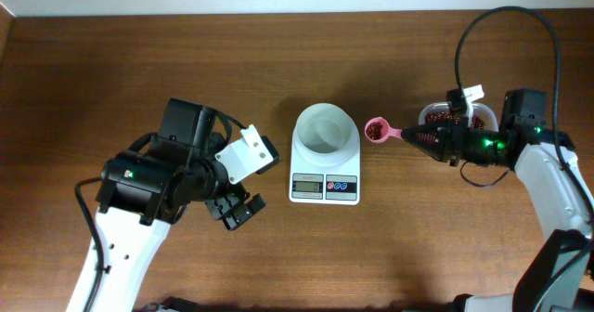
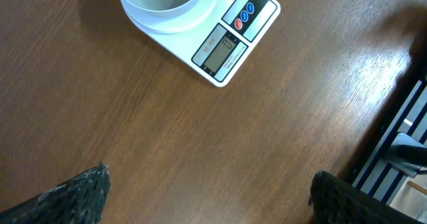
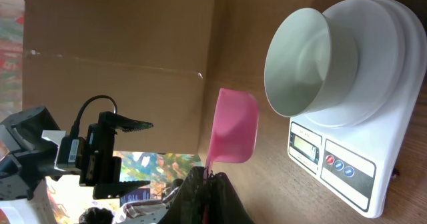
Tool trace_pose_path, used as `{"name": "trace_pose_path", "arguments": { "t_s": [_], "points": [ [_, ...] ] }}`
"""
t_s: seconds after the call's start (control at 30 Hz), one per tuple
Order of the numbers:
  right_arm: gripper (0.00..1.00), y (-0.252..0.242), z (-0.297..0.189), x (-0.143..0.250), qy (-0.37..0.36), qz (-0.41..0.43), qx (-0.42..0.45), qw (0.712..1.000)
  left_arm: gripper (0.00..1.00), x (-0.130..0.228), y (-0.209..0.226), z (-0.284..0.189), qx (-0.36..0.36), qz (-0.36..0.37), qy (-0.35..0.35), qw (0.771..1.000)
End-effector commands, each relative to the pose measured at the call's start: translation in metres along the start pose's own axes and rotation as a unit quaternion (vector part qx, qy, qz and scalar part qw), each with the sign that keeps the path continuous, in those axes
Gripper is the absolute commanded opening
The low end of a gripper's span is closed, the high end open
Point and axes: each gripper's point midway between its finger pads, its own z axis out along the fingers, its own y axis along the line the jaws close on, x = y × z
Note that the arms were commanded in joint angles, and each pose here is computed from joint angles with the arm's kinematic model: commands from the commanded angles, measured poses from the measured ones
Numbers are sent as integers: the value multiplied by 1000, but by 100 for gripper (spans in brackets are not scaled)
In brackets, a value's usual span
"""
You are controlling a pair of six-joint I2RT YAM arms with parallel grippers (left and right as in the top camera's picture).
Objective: Scoop and weigh 50g on scale
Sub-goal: 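Carry the filled scoop with the right gripper over the white bowl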
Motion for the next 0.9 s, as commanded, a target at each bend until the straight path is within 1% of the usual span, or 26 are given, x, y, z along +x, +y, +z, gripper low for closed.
{"name": "trace_pose_path", "arguments": {
  "t_s": [0.0,0.37,0.43,0.5,0.6,0.67,0.87],
  "points": [
    [4,1,4,3,7,-8,-11,1000,99,2,0,1,2,5,1,1000],
    [4,1,4,3,7,-8,-11,1000,99,2,0,1,2,5,1,1000],
    [4,2,4,3,7,-3,-11,1000,99,2,0,1,2,5,1,1000],
    [4,2,4,3,8,20,-12,1000,99,2,0,1,2,5,1,1000],
    [4,7,4,0,7,7,-26,1000,99,2,0,1,2,5,1,1000],
    [4,9,4,0,7,22,-31,999,99,2,0,1,2,5,1,1000],
    [4,12,3,-16,-5,12,-33,999,99,2,0,1,2,5,1,1000]
  ]
}}
